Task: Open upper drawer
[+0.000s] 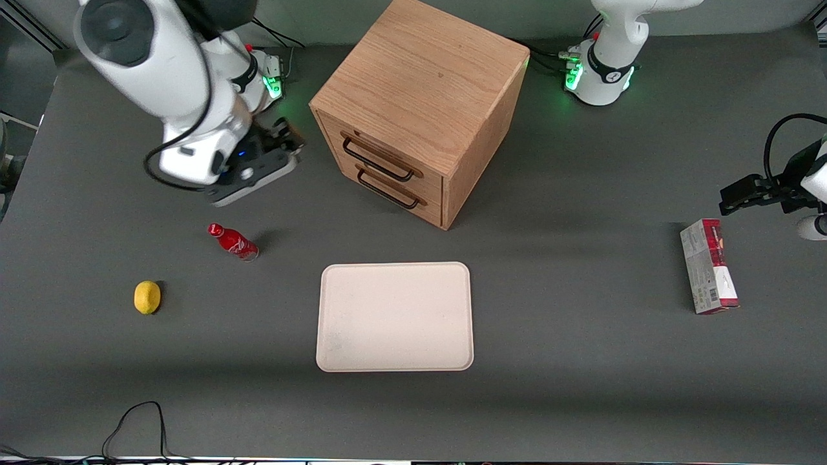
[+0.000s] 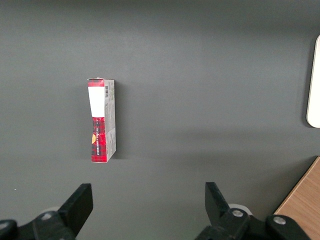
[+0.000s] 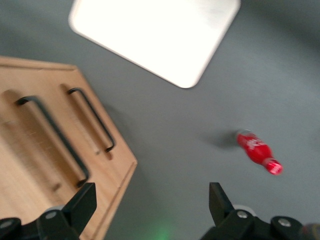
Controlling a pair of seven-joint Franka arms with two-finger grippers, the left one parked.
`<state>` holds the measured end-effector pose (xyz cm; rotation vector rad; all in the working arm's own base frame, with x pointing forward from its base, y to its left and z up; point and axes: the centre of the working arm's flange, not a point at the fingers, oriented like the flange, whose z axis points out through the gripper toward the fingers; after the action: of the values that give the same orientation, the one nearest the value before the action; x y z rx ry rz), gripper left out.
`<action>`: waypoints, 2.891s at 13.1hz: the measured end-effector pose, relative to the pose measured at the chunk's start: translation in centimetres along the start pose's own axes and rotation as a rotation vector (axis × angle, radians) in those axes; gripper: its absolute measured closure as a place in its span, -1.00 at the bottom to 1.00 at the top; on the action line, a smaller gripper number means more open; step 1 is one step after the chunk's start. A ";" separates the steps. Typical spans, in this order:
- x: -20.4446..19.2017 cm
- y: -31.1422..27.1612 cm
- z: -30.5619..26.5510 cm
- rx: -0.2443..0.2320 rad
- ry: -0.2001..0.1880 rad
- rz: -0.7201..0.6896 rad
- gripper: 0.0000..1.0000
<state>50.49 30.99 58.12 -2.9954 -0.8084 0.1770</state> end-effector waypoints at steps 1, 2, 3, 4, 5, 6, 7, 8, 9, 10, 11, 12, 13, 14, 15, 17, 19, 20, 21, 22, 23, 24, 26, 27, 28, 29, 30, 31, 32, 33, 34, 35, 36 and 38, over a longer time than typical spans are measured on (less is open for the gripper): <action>0.0 -2.9 0.4 -0.005 -0.006 -0.049 -1.00; -0.1 -5.5 0.8 -0.009 -0.010 -0.092 -1.00; 0.0 -7.4 1.3 -0.012 -0.011 -0.123 -1.00; 0.2 -8.6 1.8 -0.014 -0.010 -0.159 -1.00; 0.5 -8.9 2.2 -0.013 -0.004 -0.207 -1.00; 1.0 -8.7 2.4 -0.013 0.000 -0.266 -1.00; 1.3 -8.4 2.7 -0.013 -0.002 -0.323 -1.00; 1.6 -8.1 2.9 -0.013 -0.004 -0.376 -1.00; 1.9 -8.0 3.0 -0.013 -0.006 -0.418 -1.00; 2.0 -8.1 3.2 -0.012 -0.009 -0.437 -1.00; 2.0 -8.2 3.3 -0.012 -0.009 -0.446 -1.00; 2.1 -8.3 3.3 -0.008 -0.009 -0.449 -1.00; 2.1 -8.4 3.3 0.016 -0.007 -0.448 -1.00; 2.1 -8.6 3.2 0.065 -0.002 -0.444 -1.00; 2.1 -8.6 3.1 0.119 0.005 -0.438 -1.00; 2.2 -7.9 2.8 0.172 0.016 -0.424 -1.00; 2.3 -7.3 2.8 0.184 0.021 -0.450 -1.00; 2.5 -7.1 3.1 0.185 0.021 -0.478 -1.00; 2.8 -6.9 3.5 0.185 0.021 -0.492 -1.00; 3.3 -6.6 4.1 0.184 0.028 -0.495 -1.00; 3.8 -6.5 4.8 0.184 0.032 -0.493 -1.00; 4.2 -6.4 5.6 0.185 0.032 -0.490 -1.00; 4.7 -6.3 7.4 0.186 0.032 -0.484 -1.00; 4.9 -6.3 8.3 0.185 0.035 -0.480 -1.00; 4.9 -6.3 9.1 0.184 0.036 -0.478 -1.00; 5.0 -6.3 10.0 0.183 0.034 -0.477 -1.00; 4.9 -6.4 10.7 0.183 0.029 -0.477 -1.00; 4.8 -6.5 11.4 0.183 0.023 -0.479 -1.00; 4.8 -6.7 11.9 0.183 0.019 -0.483 -1.00; 4.7 -7.1 12.3 0.182 0.019 -0.487 -1.00; 4.6 -7.3 12.7 0.181 0.019 -0.489 -1.00; 4.5 -7.4 13.1 0.180 0.021 -0.493 -1.00; 4.4 -7.3 13.5 0.180 0.017 -0.500 -1.00; 4.1 -7.1 14.7 0.180 0.010 -0.511 -1.00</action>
<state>48.74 39.28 43.58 -2.5215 -1.4305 0.2020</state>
